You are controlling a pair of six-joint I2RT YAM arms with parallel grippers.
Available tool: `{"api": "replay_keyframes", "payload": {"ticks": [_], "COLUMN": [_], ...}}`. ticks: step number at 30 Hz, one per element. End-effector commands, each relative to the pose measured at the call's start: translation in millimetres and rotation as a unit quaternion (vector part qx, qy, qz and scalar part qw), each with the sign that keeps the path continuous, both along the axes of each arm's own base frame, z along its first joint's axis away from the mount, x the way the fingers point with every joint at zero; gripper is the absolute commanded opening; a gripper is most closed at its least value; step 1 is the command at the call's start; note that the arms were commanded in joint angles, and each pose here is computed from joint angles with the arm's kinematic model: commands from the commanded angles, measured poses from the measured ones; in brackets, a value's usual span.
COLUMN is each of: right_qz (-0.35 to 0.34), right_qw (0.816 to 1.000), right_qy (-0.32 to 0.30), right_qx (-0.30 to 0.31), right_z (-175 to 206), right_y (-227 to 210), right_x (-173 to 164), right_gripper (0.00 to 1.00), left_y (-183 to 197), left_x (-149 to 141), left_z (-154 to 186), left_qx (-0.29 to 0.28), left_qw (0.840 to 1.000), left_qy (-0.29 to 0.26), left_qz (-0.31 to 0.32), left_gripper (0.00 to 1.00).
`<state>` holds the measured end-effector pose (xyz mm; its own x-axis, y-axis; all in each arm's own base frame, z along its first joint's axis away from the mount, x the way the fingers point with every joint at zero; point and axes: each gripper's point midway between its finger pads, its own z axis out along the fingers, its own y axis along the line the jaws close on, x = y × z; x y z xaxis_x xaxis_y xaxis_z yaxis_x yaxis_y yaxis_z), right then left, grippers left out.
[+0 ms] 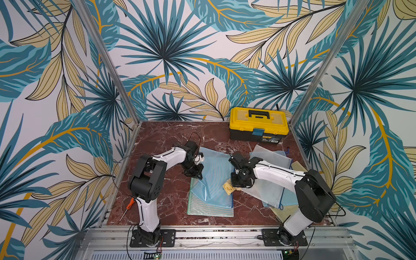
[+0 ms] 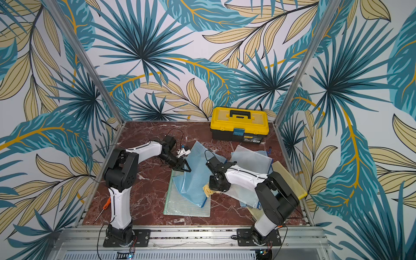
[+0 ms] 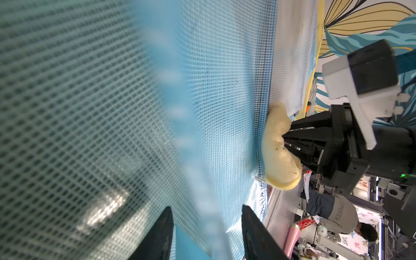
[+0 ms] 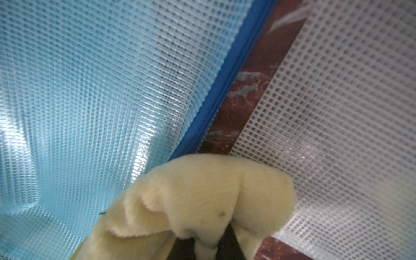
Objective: Wipe the document bag
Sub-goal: Adjust the document bag.
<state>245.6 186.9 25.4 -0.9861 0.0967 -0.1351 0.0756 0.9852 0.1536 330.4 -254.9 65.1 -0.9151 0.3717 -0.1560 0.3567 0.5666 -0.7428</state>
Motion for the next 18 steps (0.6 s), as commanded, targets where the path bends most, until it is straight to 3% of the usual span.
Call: {"api": "replay_keyframes", "payload": {"ticks": [1, 4, 12, 16, 18], "right_qz": [0.010, 0.013, 0.027, 0.034, 0.043], "right_qw": [0.999, 0.999, 0.999, 0.998, 0.999], "right_qy": [0.018, 0.019, 0.022, 0.024, 0.013], "right_qx": [-0.024, -0.032, -0.034, -0.041, -0.030], "right_z": [-7, -6, -6, -1, 11], "right_y": [-9, -12, -7, -7, -1], "right_x": [-9, -10, -5, -2, 3], "right_gripper": [0.00, 0.00, 0.00, 0.00, 0.00], "left_y": [2, 13, 27, 43, 45], "left_x": [-4, -1, -14, -21, -28], "left_z": [26, 26, 7, -14, -20], "left_qx": [0.000, 0.043, 0.097, 0.168, 0.178], "left_qw": [1.000, 0.998, 0.994, 0.983, 0.981], "left_qy": [-0.024, -0.036, -0.019, -0.007, 0.003], "left_qz": [0.006, 0.030, 0.048, 0.074, 0.079], "left_gripper": [0.41, 0.30, 0.23, 0.08, 0.06]}}
